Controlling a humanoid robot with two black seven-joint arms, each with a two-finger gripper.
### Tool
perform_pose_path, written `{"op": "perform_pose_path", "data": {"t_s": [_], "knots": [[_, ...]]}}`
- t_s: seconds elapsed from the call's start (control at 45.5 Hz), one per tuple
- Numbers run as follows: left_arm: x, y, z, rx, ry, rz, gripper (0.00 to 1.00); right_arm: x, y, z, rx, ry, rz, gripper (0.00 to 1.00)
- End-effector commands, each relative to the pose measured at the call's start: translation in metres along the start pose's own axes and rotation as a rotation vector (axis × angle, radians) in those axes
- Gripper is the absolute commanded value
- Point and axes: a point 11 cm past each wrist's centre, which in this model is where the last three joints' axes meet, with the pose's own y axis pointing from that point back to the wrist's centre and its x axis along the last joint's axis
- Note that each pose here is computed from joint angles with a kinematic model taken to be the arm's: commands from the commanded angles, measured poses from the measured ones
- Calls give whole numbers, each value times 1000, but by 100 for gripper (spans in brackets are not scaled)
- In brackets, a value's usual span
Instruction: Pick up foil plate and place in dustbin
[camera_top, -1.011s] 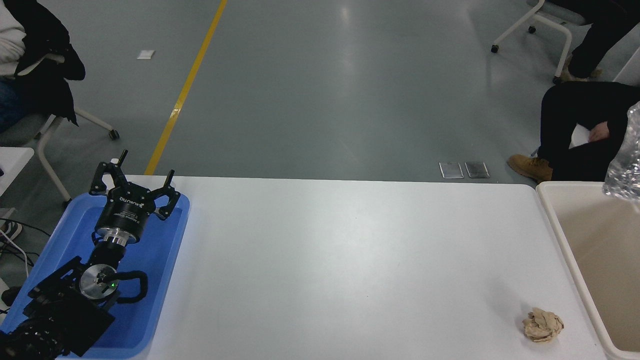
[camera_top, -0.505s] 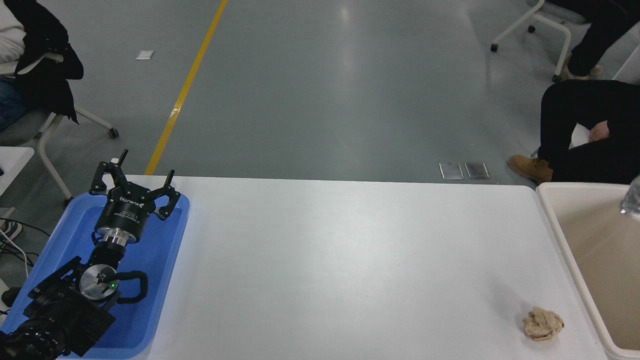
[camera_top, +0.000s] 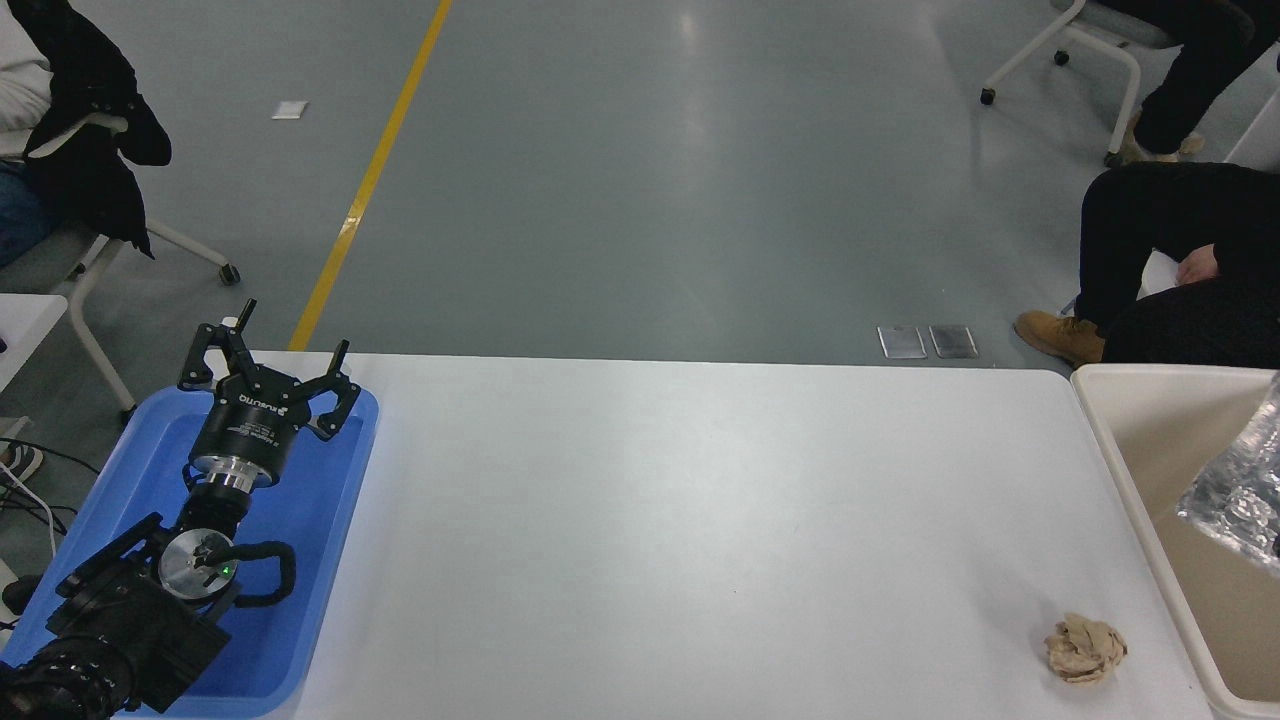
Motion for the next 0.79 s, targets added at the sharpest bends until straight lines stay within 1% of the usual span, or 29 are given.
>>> {"op": "perform_pose_path", "data": {"t_s": [0.0, 0.044, 0.066, 0.132, 0.154, 0.198, 0.242, 0.44, 0.593, 0.637, 0.681, 0.769], "knots": [[0, 0, 0, 0, 0, 0, 100, -13, 0, 4, -8, -14, -11, 0], [0, 0, 0, 0, 0, 0, 100, -13, 0, 4, -7, -14, -10, 0], [0, 0, 0, 0, 0, 0, 100, -12, 0, 4, -8, -14, -7, 2], [0, 0, 0, 0, 0, 0, 100, -11, 0, 6, -10, -7, 4, 50], [0, 0, 0, 0, 0, 0, 100, -10, 0, 6, -10, -5, 9, 63], [0, 0, 0, 0, 0, 0, 100, -10, 0, 6, -9, -6, 19, 83], [0, 0, 0, 0, 0, 0, 100, -8, 0, 6, -9, -8, 27, 99], [0, 0, 0, 0, 0, 0, 100, -4, 1, -3, 9, -5, 23, 100], [0, 0, -1, 0, 2, 0, 100, 39, 9, -38, 74, 12, 85, 100], [-1, -1, 0, 0, 0, -2, 100, 52, 14, -52, 104, 39, 102, 100], [0, 0, 0, 0, 0, 0, 100, 76, 26, -80, 160, 84, 133, 100], [-1, -1, 0, 0, 0, -2, 100, 104, 45, -112, 228, 122, 158, 100]]}}
